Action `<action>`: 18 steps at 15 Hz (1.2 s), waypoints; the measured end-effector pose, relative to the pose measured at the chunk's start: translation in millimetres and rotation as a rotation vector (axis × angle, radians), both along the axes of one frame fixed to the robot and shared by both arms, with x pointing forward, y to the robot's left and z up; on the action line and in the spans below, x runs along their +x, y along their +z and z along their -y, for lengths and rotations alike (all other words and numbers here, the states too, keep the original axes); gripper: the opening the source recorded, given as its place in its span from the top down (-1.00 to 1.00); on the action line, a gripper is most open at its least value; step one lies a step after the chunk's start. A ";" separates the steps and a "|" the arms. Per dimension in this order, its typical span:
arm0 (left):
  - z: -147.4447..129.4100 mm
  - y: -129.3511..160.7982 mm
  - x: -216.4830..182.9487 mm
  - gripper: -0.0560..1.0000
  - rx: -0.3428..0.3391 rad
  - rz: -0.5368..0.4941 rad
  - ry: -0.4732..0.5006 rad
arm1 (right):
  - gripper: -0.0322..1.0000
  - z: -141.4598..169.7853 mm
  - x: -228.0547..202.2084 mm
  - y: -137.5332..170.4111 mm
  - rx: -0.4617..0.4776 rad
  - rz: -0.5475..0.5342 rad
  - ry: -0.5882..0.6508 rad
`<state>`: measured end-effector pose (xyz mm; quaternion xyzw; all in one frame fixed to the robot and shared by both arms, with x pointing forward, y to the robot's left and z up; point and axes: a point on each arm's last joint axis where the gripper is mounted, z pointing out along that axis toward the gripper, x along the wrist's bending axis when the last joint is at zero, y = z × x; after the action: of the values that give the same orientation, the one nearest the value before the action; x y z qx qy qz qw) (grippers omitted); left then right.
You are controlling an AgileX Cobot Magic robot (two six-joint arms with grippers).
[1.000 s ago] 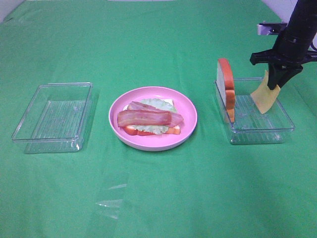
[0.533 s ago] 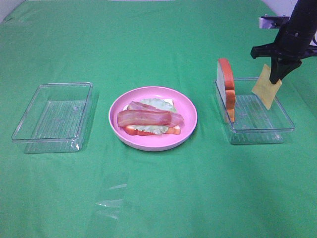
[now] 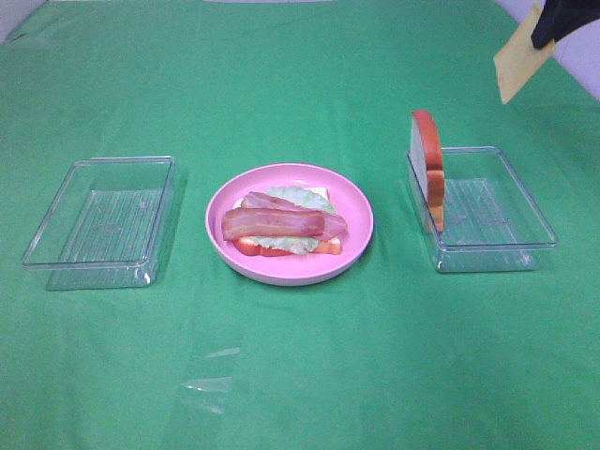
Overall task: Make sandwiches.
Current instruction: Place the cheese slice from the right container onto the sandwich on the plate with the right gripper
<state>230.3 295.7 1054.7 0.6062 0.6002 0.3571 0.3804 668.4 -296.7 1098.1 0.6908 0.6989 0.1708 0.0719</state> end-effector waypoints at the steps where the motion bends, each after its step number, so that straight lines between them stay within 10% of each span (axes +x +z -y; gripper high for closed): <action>1: 0.0 0.0 0.0 -0.95 0.000 0.000 0.000 | 0.90 -5.5 -8.9 18.9 0.062 0.042 0.001; 5: 0.0 0.0 0.0 -0.95 0.000 0.000 0.000 | 0.90 -51.2 -20.7 31.8 0.368 0.051 0.132; 11: 0.0 0.0 0.0 -0.95 0.000 0.000 0.000 | 0.90 -167.4 -36.5 -27.3 0.425 -0.102 0.354; 18: 0.0 0.0 0.0 -0.95 0.000 0.000 0.000 | 0.90 -228.2 -22.1 -118.8 0.526 -0.238 0.385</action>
<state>230.3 295.7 1054.7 0.6062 0.6002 0.3571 0.3804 646.4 -68.5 979.3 0.5561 0.7519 0.2740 -0.2242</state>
